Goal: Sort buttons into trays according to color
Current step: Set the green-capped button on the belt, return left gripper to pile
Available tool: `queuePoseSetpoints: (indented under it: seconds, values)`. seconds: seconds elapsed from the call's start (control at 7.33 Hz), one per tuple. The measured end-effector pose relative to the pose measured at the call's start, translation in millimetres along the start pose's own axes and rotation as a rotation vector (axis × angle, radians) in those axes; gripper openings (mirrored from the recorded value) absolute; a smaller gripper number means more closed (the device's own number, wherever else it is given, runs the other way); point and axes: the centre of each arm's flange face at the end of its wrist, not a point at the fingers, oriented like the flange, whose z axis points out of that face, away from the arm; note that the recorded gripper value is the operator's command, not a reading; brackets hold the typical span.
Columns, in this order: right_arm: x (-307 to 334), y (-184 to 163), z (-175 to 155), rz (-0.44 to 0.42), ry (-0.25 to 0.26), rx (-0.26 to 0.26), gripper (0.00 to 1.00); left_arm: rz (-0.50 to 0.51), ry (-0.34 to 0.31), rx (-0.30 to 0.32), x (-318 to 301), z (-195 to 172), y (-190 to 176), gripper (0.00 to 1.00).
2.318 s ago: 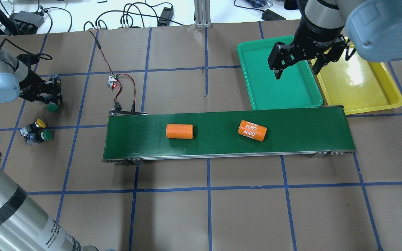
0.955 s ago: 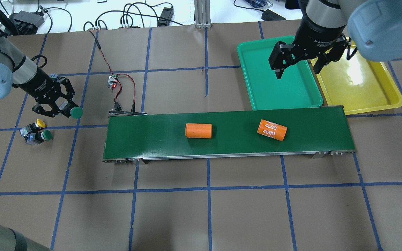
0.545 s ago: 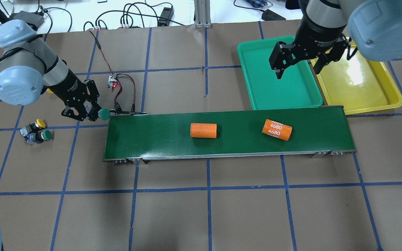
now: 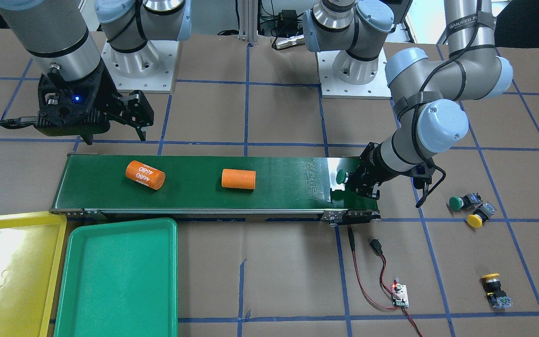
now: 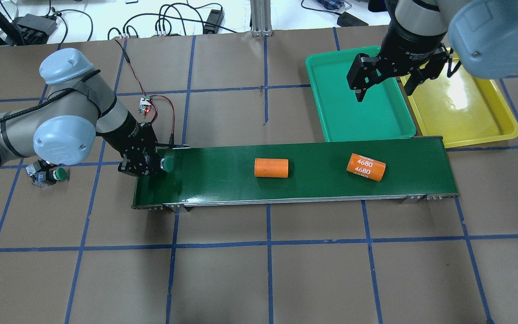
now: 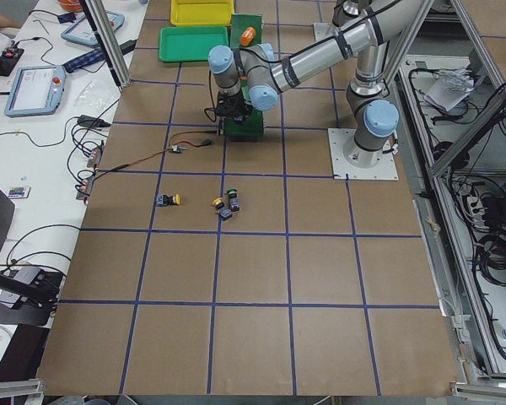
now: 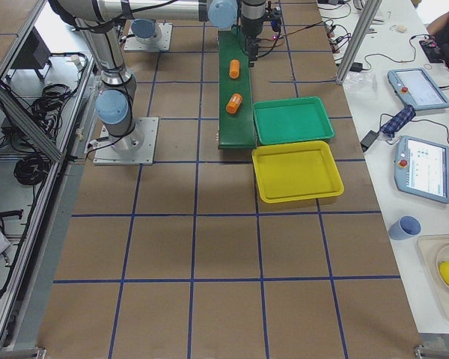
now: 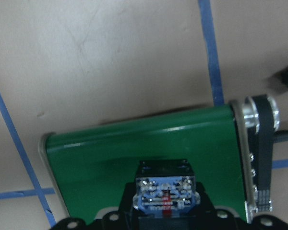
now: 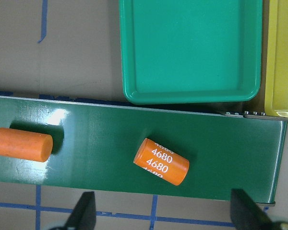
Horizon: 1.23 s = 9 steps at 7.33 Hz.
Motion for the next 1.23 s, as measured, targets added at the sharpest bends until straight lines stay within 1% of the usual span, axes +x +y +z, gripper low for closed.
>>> queuePoseSetpoints:
  seconds: [0.27, 0.41, 0.55, 0.68, 0.82, 1.09, 1.23]
  values:
    - [1, 0, 0, 0.001, 0.0, 0.0, 1.0, -0.012, 0.005, 0.01, 2, 1, 2, 1.0]
    - [1, 0, 0, 0.001, 0.0, 0.0, 1.0, -0.001, 0.018, 0.01, 2, -5, -1, 1.0]
    - [2, 0, 0, 0.002, 0.0, -0.001, 1.0, 0.041, 0.03, 0.011, 0, -13, -8, 1.0]
    - [2, 0, -1, 0.001, 0.003, 0.002, 1.0, 0.097, 0.041, 0.012, -2, -22, -25, 1.0]
    - [1, 1, -5, 0.0, 0.008, 0.012, 1.0, 0.165, 0.045, 0.006, -8, -31, -57, 1.0]
    - [0, 0, -9, -0.001, 0.012, 0.025, 1.0, 0.34, 0.051, -0.021, -26, -40, -142, 1.0]
    - [1, 0, -9, 0.001, 0.01, 0.026, 1.0, 0.421, 0.069, 0.003, -24, -47, -186, 1.0]
